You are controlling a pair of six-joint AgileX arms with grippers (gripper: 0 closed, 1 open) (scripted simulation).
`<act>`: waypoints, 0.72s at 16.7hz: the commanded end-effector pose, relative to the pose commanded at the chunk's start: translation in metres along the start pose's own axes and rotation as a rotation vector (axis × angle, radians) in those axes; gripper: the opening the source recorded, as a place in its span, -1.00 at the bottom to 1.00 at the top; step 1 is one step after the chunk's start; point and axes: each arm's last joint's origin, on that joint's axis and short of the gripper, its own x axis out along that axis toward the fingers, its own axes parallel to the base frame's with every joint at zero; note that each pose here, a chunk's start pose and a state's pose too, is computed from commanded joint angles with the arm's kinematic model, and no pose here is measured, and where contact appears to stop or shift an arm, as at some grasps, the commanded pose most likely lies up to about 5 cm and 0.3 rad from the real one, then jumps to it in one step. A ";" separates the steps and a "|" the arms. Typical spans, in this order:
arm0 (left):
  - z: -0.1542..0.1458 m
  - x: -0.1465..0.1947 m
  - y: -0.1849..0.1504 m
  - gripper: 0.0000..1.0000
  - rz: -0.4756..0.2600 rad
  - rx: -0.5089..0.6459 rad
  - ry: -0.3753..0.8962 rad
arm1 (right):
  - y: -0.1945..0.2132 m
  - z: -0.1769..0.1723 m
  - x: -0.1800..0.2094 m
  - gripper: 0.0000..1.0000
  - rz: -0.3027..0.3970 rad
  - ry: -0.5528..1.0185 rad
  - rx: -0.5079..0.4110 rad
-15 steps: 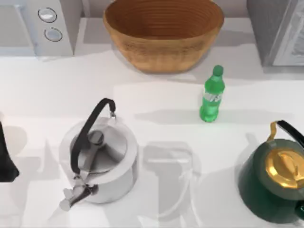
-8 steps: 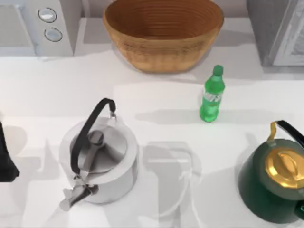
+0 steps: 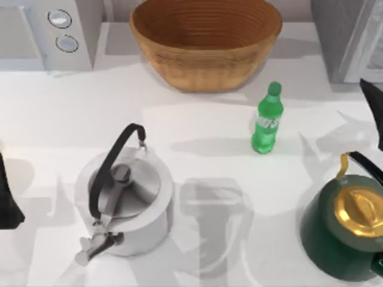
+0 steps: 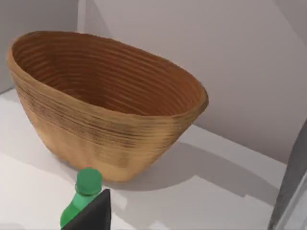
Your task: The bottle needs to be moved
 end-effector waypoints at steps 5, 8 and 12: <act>0.000 0.000 0.000 1.00 0.000 0.000 0.000 | 0.003 -0.031 0.083 1.00 0.213 0.225 0.017; 0.000 0.000 0.000 1.00 0.000 0.000 0.000 | 0.013 -0.057 0.105 1.00 0.297 0.340 0.035; 0.000 0.000 0.000 1.00 0.000 0.000 0.000 | 0.018 -0.070 0.110 1.00 0.330 0.396 0.047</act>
